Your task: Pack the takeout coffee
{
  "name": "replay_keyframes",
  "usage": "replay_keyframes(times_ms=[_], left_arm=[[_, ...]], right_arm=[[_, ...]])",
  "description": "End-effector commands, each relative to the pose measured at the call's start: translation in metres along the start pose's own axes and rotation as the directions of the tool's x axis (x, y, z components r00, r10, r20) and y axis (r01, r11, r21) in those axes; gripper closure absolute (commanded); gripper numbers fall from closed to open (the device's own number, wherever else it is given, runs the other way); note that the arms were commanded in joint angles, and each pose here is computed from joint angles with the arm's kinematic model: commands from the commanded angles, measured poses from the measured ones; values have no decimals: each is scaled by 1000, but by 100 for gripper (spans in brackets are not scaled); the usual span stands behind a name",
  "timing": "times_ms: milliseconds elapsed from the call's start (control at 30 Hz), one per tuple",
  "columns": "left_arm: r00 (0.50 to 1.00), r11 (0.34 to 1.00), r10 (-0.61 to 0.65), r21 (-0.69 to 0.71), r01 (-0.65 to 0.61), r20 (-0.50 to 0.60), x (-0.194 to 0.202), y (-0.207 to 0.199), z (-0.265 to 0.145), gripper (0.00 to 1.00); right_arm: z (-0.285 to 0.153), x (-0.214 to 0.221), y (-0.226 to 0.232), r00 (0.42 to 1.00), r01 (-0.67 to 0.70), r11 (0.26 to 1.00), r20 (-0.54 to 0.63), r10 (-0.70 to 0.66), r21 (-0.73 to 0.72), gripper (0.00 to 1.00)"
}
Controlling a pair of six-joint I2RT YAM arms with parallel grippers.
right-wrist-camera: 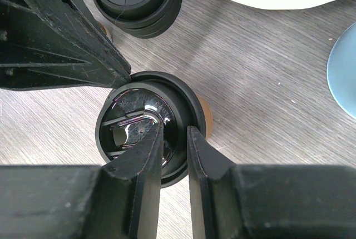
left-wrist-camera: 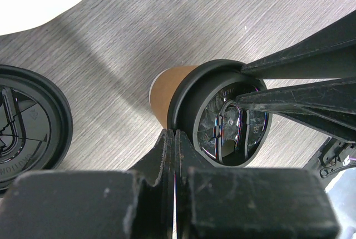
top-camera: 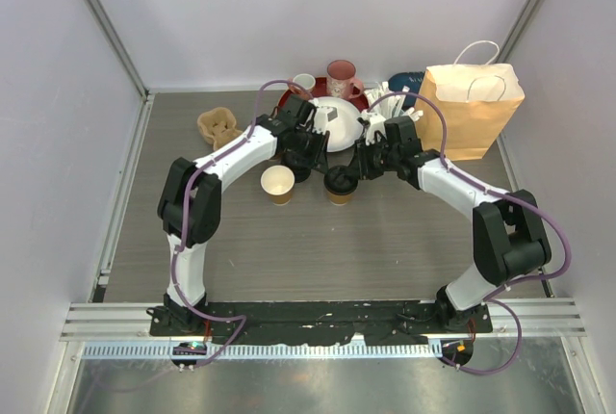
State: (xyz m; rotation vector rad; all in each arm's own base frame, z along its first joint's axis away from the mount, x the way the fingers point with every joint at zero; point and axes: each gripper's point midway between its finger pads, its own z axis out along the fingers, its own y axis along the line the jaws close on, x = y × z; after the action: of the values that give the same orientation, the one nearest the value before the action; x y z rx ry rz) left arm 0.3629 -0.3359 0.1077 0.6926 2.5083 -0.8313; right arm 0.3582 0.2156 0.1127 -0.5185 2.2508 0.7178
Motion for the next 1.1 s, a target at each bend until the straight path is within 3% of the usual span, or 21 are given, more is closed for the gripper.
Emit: replay_keyframes(times_ms=[0,267,767,1067], left_arm=[[983,998,-37,-52,28,-178,59,16,32,100],[997,998,65,23,-64,-50,7,-17,-1,97],[987,988,156,-4,-156,23,-32,-27,-30,83],[983,984,174,-32,-173,52,-47,-22,-55,64]], right_arm=[[0,56,-7,984,-59,997,-168,66,44,84],[-12,24,6,993,-11,1000,-121,12,9,69],[-34,-25,10,997,59,997,-62,-56,54,54],[-40,-54,16,991,133,991,-30,-132,34,49]])
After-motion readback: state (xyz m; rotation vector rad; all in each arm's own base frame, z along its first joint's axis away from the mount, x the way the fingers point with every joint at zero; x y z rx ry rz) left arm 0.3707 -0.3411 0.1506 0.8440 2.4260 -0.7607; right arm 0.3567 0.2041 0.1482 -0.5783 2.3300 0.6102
